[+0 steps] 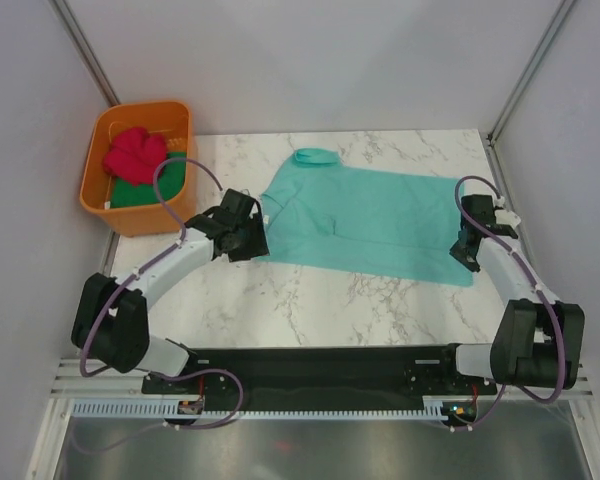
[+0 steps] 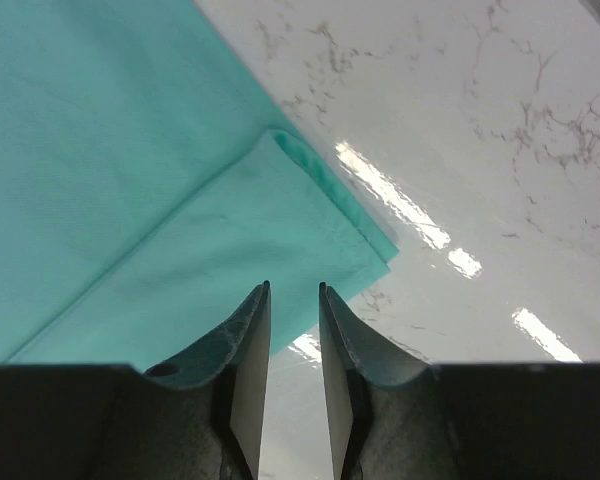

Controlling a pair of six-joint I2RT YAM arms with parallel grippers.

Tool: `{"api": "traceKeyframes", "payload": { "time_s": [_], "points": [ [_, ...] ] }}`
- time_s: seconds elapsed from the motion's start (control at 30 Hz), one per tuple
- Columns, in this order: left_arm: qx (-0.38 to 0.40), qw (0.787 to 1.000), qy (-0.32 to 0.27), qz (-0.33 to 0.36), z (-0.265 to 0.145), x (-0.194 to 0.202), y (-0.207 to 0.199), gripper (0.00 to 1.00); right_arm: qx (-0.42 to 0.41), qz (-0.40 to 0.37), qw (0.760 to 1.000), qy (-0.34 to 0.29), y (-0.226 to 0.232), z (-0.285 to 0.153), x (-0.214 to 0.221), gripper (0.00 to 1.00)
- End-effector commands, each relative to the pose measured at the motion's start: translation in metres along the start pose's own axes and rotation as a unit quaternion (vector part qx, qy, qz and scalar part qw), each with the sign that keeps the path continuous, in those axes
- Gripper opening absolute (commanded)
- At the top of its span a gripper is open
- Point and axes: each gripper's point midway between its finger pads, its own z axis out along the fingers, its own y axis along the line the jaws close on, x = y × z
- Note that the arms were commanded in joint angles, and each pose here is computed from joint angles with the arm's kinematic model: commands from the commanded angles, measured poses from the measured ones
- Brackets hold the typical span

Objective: Fold and stack the t-shirts
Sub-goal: Fold the tshirt

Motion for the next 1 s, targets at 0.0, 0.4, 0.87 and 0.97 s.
{"api": "traceKeyframes", "payload": {
  "time_s": [0.0,0.4,0.87,0.97],
  "points": [
    [0.044,0.999,0.011,-0.002,0.012,-0.02,-0.012,0.6,-0.064,0.014,0.997,-0.028,0.023,-0.034,-0.034,0.34],
    [0.025,0.998,0.036,-0.046,0.056,-0.032,0.007,0.54,-0.104,0.018,0.992,-0.069,0.03,-0.067,-0.063,0.36],
    [-0.058,0.996,0.042,-0.058,0.068,-0.011,0.045,0.03,-0.103,0.015,0.991,-0.087,0.028,-0.073,-0.071,0.36],
    [-0.078,0.994,0.051,-0.057,0.062,0.001,0.056,0.02,-0.106,0.013,0.991,-0.086,0.028,-0.076,-0.071,0.36]
  ]
}}
